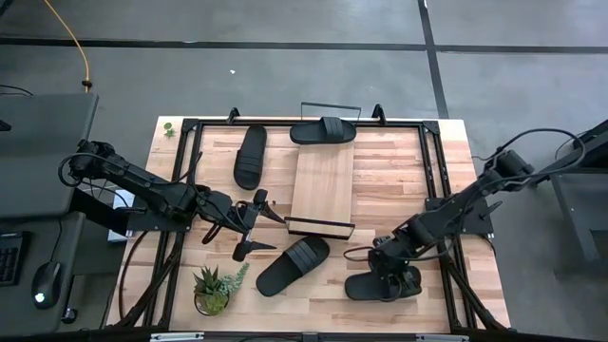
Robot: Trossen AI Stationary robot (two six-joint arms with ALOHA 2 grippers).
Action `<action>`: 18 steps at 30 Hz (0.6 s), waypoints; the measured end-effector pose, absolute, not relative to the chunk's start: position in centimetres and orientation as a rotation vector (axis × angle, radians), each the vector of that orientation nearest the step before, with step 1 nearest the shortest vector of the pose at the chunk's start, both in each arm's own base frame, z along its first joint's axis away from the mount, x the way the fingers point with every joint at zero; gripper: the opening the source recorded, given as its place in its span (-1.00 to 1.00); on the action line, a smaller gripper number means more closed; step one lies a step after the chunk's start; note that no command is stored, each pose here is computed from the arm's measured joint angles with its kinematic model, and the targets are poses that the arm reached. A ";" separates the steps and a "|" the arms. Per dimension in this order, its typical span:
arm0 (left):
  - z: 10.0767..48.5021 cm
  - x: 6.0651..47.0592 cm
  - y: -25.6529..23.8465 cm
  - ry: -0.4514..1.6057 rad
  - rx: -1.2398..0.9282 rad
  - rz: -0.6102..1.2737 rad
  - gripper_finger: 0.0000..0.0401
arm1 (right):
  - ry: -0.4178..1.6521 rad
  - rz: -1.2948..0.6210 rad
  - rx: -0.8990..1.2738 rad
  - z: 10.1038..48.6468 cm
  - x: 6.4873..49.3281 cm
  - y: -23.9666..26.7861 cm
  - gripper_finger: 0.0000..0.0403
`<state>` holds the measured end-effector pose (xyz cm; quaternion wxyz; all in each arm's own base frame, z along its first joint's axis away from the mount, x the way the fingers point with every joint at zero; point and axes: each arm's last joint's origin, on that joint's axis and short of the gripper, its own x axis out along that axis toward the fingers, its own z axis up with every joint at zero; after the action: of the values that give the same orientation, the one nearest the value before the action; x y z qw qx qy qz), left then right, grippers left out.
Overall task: Pick and place slides into the shelf
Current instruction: Put the bottom right black slide on the shelf
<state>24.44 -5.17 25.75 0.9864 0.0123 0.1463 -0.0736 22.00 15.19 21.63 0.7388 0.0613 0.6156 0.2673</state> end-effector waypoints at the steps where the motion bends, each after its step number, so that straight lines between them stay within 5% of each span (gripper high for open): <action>1: 25.7 24.4 -5.2 0.294 0.031 -0.149 0.64 | 1.348 0.594 0.121 21.5 22.1 15.1 -0.30; 18: 25.7 24.4 -5.2 0.298 0.037 -0.150 0.64 | 1.434 0.680 0.069 18.7 23.3 15.3 -0.30</action>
<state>24.43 -5.18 25.71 0.9860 0.0186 0.1482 -0.0745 23.34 15.33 18.69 0.7007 0.0308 0.6441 0.3052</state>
